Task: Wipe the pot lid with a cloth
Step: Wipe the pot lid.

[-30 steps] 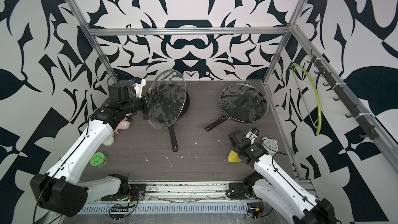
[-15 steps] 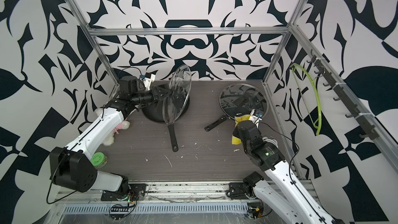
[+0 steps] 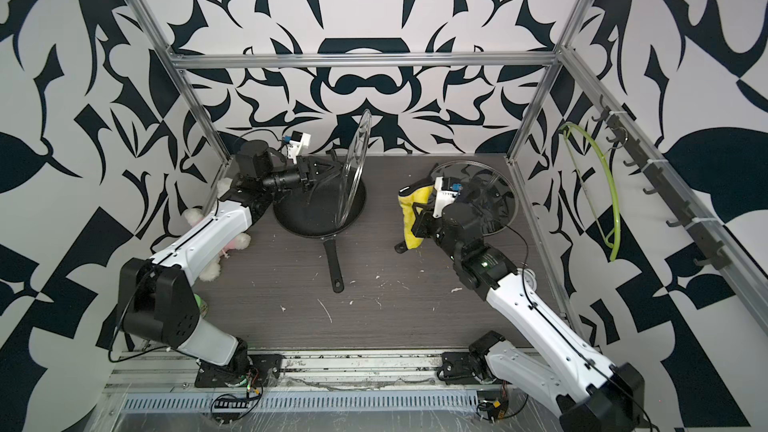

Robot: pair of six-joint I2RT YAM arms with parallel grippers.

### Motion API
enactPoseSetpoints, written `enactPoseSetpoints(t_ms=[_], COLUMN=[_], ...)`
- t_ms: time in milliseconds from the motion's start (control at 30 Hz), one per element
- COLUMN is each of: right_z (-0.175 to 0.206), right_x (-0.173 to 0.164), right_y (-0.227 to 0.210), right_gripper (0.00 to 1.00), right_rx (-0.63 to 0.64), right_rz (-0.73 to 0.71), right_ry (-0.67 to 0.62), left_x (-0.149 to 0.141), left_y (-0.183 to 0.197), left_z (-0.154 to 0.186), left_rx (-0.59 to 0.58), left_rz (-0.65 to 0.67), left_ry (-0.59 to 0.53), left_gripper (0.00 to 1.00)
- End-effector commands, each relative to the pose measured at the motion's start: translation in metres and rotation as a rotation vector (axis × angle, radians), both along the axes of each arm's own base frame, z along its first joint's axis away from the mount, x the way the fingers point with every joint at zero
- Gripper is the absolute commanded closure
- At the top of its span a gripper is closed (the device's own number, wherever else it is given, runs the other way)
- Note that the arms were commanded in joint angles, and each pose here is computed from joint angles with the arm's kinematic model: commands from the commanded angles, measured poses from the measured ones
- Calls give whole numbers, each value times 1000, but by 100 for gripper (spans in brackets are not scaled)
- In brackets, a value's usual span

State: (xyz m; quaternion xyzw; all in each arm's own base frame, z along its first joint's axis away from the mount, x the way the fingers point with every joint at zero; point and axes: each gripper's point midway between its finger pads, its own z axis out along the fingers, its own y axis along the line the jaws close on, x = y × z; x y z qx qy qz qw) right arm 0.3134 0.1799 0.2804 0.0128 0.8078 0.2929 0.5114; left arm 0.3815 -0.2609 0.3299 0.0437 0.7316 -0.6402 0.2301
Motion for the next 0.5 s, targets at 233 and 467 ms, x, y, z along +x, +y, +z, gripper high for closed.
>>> enactPoseSetpoints(t_ms=[233,467], right_z=[84,88], right_x=[6,-4], right_y=[96,134], right_gripper=[100,100], right_rx=[208,289], right_rz=[292,475], right_ry=[-263,-316], left_x=[-30,-30], left_y=[-8,-9], left_z=[84,93], left_rx=[-174,-198], left_rz=[-200,-215], left_ry=[-103,-72], left_gripper=[100,100])
